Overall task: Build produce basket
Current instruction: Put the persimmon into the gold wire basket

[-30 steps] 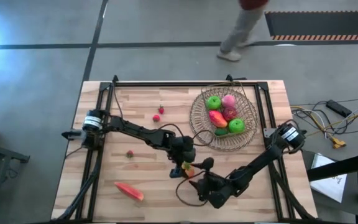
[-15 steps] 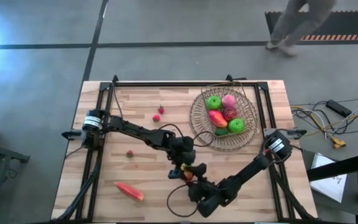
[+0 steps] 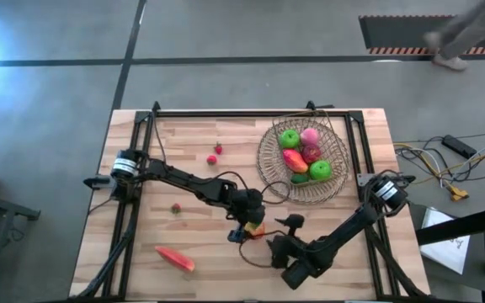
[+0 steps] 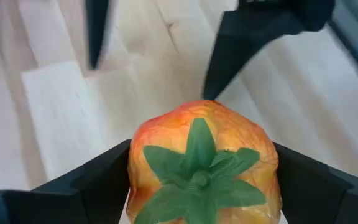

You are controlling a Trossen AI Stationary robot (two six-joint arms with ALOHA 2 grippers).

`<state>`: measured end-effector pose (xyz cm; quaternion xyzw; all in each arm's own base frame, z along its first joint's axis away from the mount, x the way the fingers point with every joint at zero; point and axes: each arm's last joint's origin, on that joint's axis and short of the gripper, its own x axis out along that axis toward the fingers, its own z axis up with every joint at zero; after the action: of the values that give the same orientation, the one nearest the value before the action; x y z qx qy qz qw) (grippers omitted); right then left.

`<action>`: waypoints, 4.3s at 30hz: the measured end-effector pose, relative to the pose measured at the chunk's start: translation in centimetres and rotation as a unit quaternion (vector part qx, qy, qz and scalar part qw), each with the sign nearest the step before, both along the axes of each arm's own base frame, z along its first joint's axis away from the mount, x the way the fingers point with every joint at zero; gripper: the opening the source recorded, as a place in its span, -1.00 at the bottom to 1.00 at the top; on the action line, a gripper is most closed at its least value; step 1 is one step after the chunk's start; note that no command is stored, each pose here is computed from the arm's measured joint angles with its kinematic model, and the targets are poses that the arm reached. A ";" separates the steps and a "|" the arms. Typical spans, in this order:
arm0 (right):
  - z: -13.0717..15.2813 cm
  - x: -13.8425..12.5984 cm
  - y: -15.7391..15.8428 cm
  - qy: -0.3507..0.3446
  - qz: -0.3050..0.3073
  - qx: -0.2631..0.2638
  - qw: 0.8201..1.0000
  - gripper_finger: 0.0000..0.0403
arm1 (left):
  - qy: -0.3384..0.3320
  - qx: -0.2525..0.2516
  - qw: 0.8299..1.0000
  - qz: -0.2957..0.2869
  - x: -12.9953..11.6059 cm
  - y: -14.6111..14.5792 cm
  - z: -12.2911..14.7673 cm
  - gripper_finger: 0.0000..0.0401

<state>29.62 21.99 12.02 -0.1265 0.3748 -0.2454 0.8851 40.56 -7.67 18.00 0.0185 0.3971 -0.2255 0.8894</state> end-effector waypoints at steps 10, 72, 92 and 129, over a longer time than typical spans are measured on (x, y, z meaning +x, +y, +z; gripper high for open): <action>-4.0 -1.7 -1.2 -0.107 -0.053 0.105 0.987 0.93 | -0.021 0.062 0.998 -0.008 -0.2 -1.3 0.0 0.58; -3.2 4.0 -4.8 -0.135 0.031 0.093 0.986 0.54 | -0.027 0.129 0.983 0.130 -9.5 0.7 -4.2 0.93; 12.5 -0.9 -8.5 -0.065 -0.142 0.088 0.984 0.54 | -0.139 0.060 0.948 0.279 -12.8 1.6 -6.2 0.93; 8.2 -5.8 -34.9 -0.018 -0.377 0.168 0.911 0.55 | -0.173 0.031 0.942 0.286 -11.9 1.2 -6.9 0.93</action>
<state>23.87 -12.94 20.23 0.1793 0.4140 -0.4967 0.7415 28.70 -6.44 11.06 -0.0298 0.2329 0.0570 0.9704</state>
